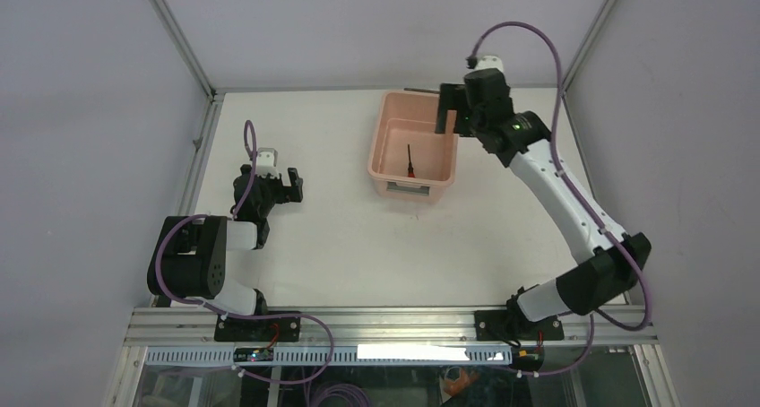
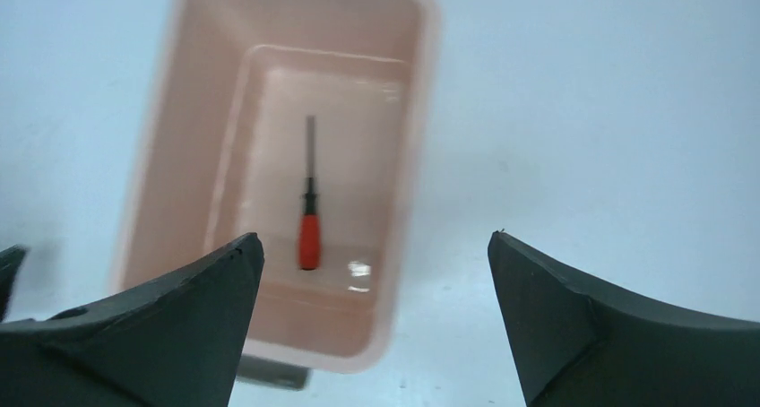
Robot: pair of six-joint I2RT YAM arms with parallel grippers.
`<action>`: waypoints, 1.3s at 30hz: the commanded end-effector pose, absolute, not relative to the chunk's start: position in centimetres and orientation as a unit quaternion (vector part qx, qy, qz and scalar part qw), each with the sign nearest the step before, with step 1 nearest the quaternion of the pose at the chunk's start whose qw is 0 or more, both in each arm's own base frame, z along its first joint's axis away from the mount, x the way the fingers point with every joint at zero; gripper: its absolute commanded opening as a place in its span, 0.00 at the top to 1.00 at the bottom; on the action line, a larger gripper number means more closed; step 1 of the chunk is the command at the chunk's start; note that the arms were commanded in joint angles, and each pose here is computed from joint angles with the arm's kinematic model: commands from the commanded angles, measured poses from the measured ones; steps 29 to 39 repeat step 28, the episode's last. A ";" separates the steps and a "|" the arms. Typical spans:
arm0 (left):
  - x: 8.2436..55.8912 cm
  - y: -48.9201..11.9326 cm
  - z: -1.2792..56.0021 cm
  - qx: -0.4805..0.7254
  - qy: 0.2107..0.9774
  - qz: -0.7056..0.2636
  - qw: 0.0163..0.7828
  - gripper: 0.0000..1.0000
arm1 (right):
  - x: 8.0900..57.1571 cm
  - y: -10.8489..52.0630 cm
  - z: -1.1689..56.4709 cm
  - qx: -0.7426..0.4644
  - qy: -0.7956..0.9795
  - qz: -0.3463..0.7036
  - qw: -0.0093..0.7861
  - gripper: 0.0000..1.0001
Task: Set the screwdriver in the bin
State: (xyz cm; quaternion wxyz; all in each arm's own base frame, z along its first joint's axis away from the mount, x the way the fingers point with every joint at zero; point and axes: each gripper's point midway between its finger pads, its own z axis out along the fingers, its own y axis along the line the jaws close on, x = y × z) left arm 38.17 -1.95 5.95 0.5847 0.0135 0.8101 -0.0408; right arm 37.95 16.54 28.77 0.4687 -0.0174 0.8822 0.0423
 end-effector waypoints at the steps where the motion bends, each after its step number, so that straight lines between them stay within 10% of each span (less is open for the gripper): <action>1: 39.3 -1.8 8.1 0.011 0.786 -0.045 0.617 0.01 | 38.2 9.8 28.5 0.021 0.858 0.031 0.512 0.01; 19: 39.3 -1.8 8.1 0.011 0.786 -0.045 0.617 0.01 | 29.0 4.3 15.7 0.083 0.811 0.070 0.574 0.01; 39: 39.3 -1.8 8.1 0.011 0.786 -0.045 0.617 0.01 | 28.2 3.7 15.1 0.104 0.799 0.070 0.588 0.01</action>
